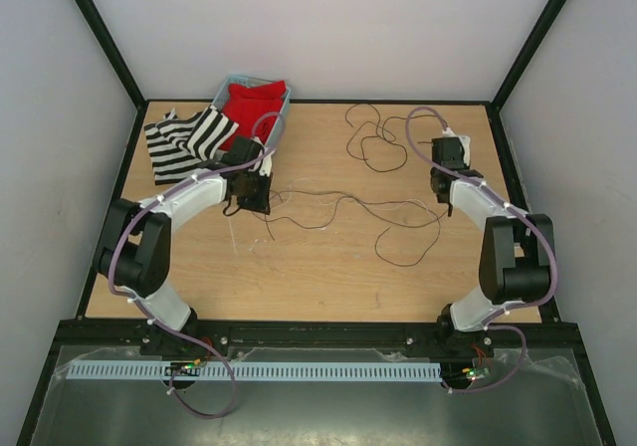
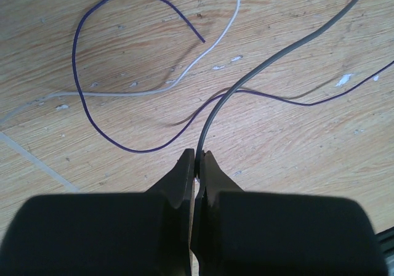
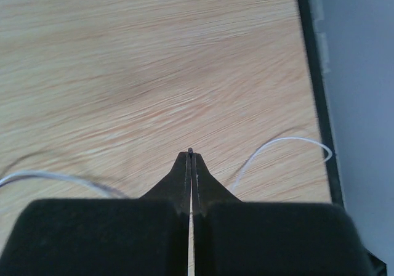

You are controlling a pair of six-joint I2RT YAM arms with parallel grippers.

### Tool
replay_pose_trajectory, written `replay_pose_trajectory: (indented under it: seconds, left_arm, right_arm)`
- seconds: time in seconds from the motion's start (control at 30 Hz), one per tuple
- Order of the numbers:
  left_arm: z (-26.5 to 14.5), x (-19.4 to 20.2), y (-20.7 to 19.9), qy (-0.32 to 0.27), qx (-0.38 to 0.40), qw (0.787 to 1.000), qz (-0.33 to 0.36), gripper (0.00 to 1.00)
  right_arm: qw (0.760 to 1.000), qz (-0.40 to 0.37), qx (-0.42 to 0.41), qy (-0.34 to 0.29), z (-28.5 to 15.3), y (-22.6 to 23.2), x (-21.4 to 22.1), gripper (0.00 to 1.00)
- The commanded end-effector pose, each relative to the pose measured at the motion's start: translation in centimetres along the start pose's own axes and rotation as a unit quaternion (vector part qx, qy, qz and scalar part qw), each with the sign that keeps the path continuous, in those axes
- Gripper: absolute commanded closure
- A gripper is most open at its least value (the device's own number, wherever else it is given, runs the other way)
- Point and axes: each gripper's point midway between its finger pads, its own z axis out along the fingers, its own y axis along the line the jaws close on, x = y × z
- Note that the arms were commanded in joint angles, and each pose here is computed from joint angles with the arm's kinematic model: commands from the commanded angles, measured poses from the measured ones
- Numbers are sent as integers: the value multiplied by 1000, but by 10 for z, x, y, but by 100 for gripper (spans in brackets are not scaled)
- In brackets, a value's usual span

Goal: Zip-tie the wires
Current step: Straighten the cable at the center of the board.

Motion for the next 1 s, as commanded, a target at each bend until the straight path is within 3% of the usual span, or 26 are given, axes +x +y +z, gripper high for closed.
replay_pose_trajectory:
  seconds: [0.0,0.2,0.37,0.97]
  left_arm:
    - [2,4,11,21,-26,999,11,100]
    - [2,9,31,33,-82,996,29,100]
    - [0,8,53,47,-140,988,43,100]
    - [11,3,75,69,-218,969,94,100]
  right_arm:
    - [997,8,80,-4,10,-40,-17,100]
    - [993,16,120,4,21,-65,-26,100]
    - [999,32,36,-2,22,-36,-25,100]
    - [998,5,-21,67,57,2,22,100]
